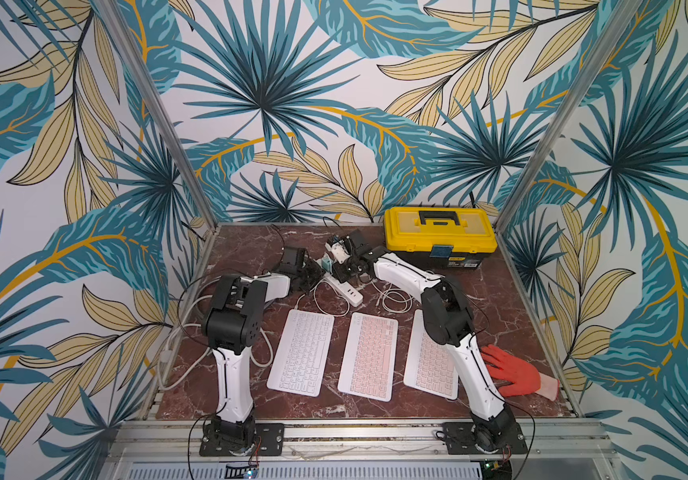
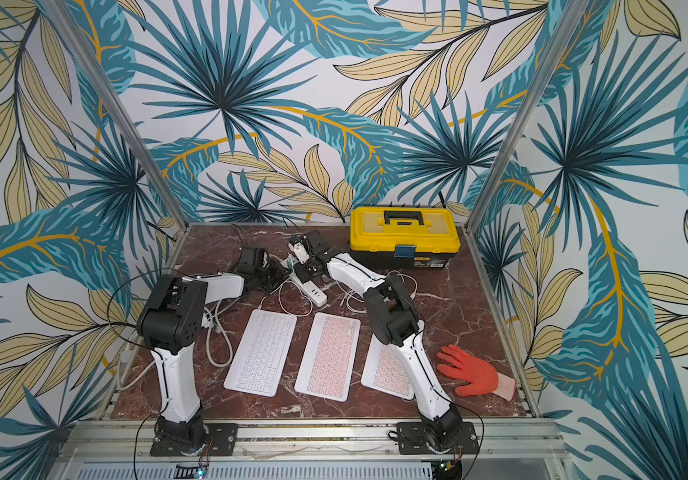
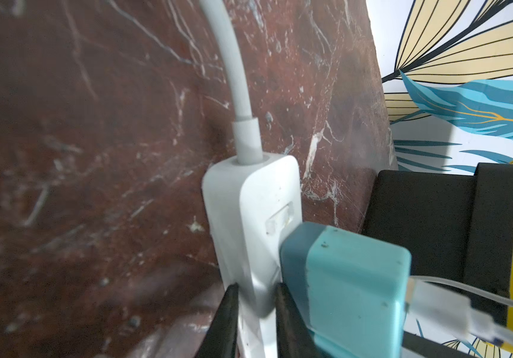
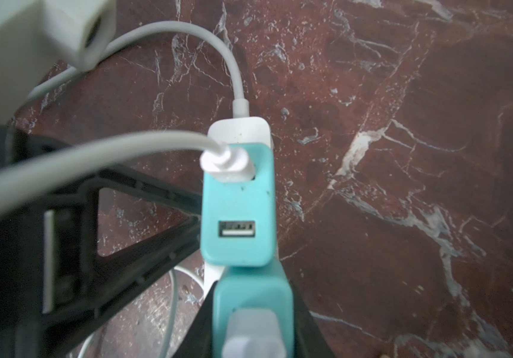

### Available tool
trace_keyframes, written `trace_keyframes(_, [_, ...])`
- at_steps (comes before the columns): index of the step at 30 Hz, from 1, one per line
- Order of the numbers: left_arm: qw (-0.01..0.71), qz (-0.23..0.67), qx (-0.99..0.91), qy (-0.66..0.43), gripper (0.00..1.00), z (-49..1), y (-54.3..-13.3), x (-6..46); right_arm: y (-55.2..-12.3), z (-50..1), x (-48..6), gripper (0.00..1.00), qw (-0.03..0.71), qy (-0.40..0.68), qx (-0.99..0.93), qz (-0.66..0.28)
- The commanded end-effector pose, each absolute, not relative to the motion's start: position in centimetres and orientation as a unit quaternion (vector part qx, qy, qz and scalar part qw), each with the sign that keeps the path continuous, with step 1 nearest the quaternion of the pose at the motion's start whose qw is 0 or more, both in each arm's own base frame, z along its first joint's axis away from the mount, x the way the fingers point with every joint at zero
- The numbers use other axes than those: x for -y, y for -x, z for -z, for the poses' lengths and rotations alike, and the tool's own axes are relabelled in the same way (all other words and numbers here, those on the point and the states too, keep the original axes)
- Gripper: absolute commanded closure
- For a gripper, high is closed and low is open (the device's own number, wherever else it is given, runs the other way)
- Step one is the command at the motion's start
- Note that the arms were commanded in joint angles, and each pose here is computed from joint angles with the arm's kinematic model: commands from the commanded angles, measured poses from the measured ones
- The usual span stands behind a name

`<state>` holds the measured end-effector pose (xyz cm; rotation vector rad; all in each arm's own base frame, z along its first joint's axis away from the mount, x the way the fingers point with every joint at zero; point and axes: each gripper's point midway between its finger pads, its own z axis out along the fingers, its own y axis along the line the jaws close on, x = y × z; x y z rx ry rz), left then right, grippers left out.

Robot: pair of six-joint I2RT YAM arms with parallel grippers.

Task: Unplug the wireless keyboard
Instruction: Remove the plug from the socket.

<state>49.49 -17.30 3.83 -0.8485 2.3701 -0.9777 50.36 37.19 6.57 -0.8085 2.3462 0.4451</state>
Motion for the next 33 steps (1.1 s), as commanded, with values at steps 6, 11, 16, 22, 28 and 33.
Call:
trace_keyframes(6, [0.082,0.243,-0.901,0.349,0.79,5.6,-41.9,16.1,-47.5,-11.4,-40.9,0.73,0.375,0.397,-0.829,-0.117])
trace_keyframes(11, [0.082,0.242,-0.901,0.352,0.79,5.7,-41.9,16.0,-47.8,-11.9,-40.3,0.74,0.371,0.375,-0.840,-0.131])
trace_keyframes(16, [0.082,0.244,-0.902,0.348,0.79,5.6,-41.9,16.2,-48.7,-14.5,-39.9,0.74,0.354,0.298,-0.847,-0.262])
trace_keyframes(22, [0.081,0.246,-0.902,0.344,0.79,5.6,-41.9,16.2,-49.9,-17.5,-39.9,0.74,0.343,0.230,-0.821,-0.396])
trace_keyframes(28, [0.080,0.246,-0.903,0.342,0.79,5.6,-41.9,16.3,-49.0,-17.1,-40.0,0.74,0.345,0.265,-0.832,-0.345])
trace_keyframes(33, [0.077,0.251,-0.902,0.342,0.79,5.7,-42.0,16.5,-47.6,-16.1,-40.4,0.74,0.372,0.338,-0.832,-0.236])
